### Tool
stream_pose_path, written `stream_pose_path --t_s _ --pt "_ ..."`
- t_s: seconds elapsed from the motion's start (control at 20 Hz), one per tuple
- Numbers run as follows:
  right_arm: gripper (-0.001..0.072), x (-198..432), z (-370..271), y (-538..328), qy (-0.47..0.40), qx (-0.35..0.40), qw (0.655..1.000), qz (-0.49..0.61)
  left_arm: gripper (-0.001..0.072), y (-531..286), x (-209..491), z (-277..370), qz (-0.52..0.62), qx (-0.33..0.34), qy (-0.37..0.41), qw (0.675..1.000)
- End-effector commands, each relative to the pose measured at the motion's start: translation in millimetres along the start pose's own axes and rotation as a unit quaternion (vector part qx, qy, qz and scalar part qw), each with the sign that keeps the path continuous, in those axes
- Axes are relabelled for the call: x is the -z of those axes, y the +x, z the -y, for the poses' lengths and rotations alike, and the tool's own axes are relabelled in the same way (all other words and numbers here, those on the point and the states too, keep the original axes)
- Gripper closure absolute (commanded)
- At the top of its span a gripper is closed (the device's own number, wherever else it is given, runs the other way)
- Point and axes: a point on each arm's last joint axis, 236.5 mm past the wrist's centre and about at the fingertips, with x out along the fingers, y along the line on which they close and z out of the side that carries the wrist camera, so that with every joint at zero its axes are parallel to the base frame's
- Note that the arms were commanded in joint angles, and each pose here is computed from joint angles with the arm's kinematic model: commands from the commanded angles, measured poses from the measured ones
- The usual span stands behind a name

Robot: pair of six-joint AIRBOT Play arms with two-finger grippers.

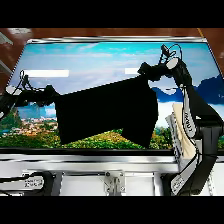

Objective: Fold the shirts.

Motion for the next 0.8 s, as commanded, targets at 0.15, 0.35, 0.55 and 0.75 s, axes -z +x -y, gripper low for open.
stream_pose_path --t_s 0.15,0.35,0.55,0.75 --pt "0.0044 14.5 20.7 -91.1 -0.047 0.019 0.996 -0.079 0.0086 -66.1 13.0 -43.4 -0.128 -0.042 0.01 0.991" --pt "0.0054 73.3 101.0 -173.4 -0.033 0.143 0.962 -0.232 0.0113 -120.9 62.2 -97.5 -0.21 -0.1 0.015 0.972" --pt "0.0054 120.7 106.8 -166.2 0.017 0.1 0.947 -0.304 0.0023 -95.8 158.2 -103.2 -0.266 -0.038 -0.045 0.962" --pt "0.0054 136.3 85.0 -133.9 0.015 0.057 0.951 -0.303 0.0025 -72.2 205.8 -114.3 -0.277 -0.014 -0.077 0.958"
